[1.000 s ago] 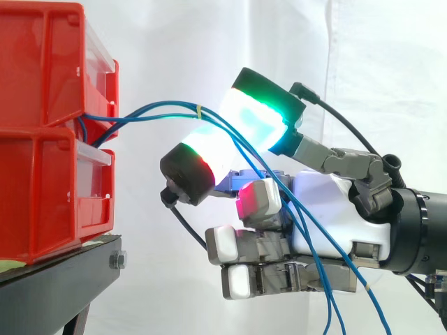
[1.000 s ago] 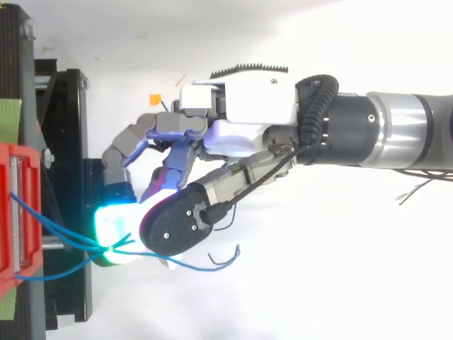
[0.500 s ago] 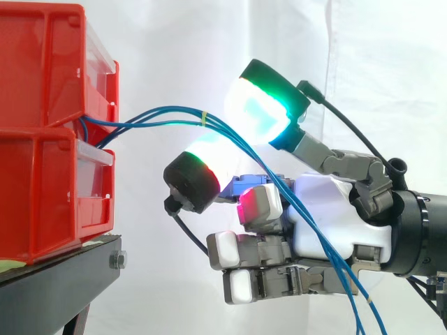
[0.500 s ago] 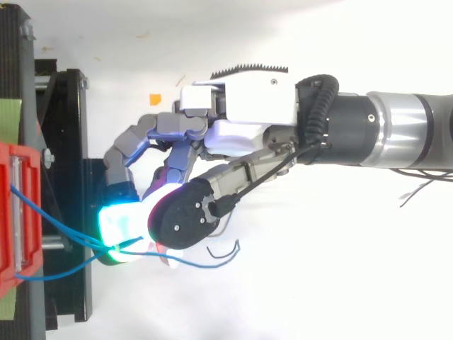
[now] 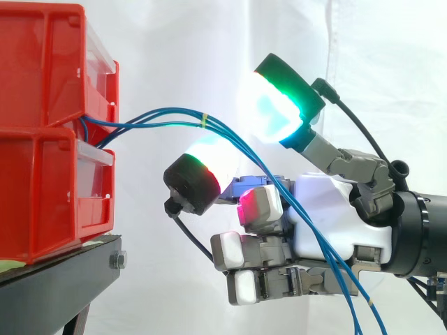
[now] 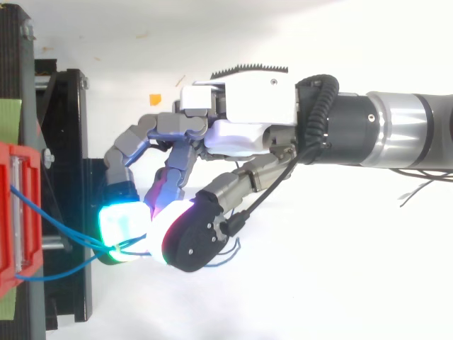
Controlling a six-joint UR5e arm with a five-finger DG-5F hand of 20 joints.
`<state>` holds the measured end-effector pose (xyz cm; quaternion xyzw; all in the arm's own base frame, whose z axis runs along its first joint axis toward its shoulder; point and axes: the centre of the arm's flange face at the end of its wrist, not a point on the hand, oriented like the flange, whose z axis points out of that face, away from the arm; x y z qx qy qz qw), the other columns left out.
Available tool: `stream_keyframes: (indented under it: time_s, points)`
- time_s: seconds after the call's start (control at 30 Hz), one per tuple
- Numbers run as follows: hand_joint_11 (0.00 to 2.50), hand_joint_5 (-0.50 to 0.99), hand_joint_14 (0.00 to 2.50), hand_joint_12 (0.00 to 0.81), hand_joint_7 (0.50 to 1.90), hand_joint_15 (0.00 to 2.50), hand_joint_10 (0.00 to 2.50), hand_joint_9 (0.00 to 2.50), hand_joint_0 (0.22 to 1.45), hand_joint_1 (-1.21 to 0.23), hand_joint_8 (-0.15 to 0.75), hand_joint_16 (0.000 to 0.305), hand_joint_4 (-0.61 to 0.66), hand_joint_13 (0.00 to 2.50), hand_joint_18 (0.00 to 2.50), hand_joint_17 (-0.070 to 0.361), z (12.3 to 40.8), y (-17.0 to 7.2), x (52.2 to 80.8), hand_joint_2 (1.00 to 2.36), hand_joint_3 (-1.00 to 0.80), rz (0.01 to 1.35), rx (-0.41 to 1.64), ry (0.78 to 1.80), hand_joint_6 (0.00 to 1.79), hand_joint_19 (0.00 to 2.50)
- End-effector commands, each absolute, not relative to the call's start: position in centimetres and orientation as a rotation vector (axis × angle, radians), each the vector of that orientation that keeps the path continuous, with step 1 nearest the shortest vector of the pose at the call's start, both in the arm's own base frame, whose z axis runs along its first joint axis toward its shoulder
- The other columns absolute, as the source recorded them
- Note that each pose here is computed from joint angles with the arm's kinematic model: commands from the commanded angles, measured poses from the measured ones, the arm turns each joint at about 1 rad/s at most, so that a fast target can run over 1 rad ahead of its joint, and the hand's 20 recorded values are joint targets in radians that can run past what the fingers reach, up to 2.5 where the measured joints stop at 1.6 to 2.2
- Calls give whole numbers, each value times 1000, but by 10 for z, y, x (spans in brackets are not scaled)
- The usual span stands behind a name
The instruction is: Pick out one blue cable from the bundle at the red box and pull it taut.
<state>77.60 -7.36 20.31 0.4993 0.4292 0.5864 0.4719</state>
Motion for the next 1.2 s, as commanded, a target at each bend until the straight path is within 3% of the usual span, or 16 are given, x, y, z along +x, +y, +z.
stream_keyframes:
  time_s: [0.0, 0.1, 0.4, 0.57, 0.77, 0.9, 1.17]
  points:
    - [575, -92, 21, 351, 948, 502, 21, 1260, 546, -766, 279, 47, 97, 969, 772, 106, 203, -73, 776, 1000, -500, 1436, 1222, 1049, 837, 641]
    - [594, -94, 20, 340, 973, 513, 23, 1262, 602, -792, 266, 45, 76, 964, 763, 100, 203, -74, 776, 1003, -461, 1435, 1223, 1050, 846, 641]
    - [572, -74, 19, 365, 954, 507, 22, 1316, 573, -797, 301, 50, 46, 999, 815, 112, 203, -73, 776, 1019, -154, 1437, 1224, 1050, 901, 636]
    - [564, -65, 17, 388, 953, 485, 19, 1352, 576, -813, 322, 55, 43, 1028, 868, 124, 204, -73, 776, 1015, -115, 1438, 1222, 1047, 901, 606]
    - [607, -83, 20, 352, 993, 520, 24, 1297, 585, -794, 284, 46, 89, 979, 783, 104, 203, -73, 776, 1018, -223, 1437, 1224, 1050, 898, 664]
    - [581, -81, 21, 350, 943, 516, 21, 1300, 581, -720, 279, 46, 89, 978, 782, 104, 203, -74, 776, 1005, -436, 1434, 1222, 1051, 891, 662]
    - [579, -78, 20, 349, 962, 514, 21, 1305, 577, -663, 282, 46, 92, 981, 784, 103, 204, -76, 776, 1000, -500, 1424, 1213, 1055, 879, 653]
